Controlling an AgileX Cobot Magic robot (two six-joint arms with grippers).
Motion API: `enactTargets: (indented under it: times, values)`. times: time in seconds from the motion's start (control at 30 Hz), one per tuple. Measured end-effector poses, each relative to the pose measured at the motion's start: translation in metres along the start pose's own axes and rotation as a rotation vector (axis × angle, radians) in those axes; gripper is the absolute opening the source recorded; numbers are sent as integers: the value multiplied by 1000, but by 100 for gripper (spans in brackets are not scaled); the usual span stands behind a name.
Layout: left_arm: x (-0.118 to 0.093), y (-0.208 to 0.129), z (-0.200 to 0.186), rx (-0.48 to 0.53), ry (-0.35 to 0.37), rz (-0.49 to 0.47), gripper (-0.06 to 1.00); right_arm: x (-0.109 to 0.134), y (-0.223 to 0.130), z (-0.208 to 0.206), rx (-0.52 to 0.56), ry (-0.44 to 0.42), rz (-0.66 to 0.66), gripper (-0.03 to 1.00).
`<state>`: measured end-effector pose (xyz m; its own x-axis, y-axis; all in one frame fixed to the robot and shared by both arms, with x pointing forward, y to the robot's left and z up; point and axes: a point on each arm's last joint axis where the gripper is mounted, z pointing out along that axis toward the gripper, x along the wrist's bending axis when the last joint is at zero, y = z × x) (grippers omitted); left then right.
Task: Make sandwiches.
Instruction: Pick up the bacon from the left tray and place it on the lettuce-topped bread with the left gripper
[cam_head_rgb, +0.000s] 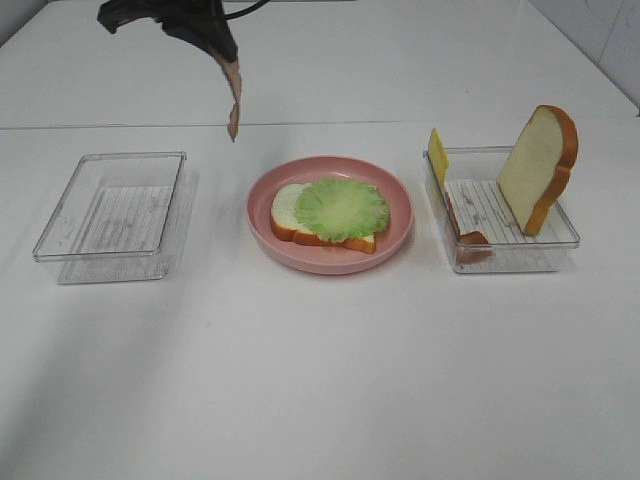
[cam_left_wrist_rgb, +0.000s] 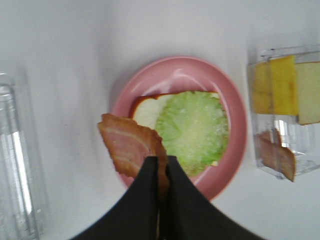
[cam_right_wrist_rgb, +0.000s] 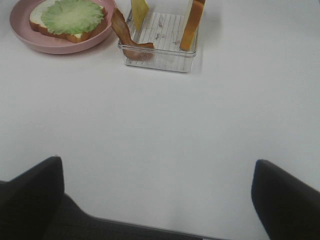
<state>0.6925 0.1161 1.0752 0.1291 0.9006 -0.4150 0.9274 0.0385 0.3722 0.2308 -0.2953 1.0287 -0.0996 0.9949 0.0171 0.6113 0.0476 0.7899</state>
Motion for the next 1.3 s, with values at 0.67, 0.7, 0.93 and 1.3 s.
enactTargets:
  times: [0.67, 0.7, 0.93, 1.3]
  values:
    - [-63, -37, 107, 94, -340, 33, 0, 0, 0, 0, 0, 0, 0, 99]
    - [-63, -37, 107, 94, -340, 33, 0, 0, 0, 0, 0, 0, 0, 99]
    - [-50, -49, 146, 171, -355, 17, 0, 0, 0, 0, 0, 0, 0, 99]
    - [-37, -54, 160, 194, -273, 61, 0, 0, 0, 0, 0, 0, 0, 99]
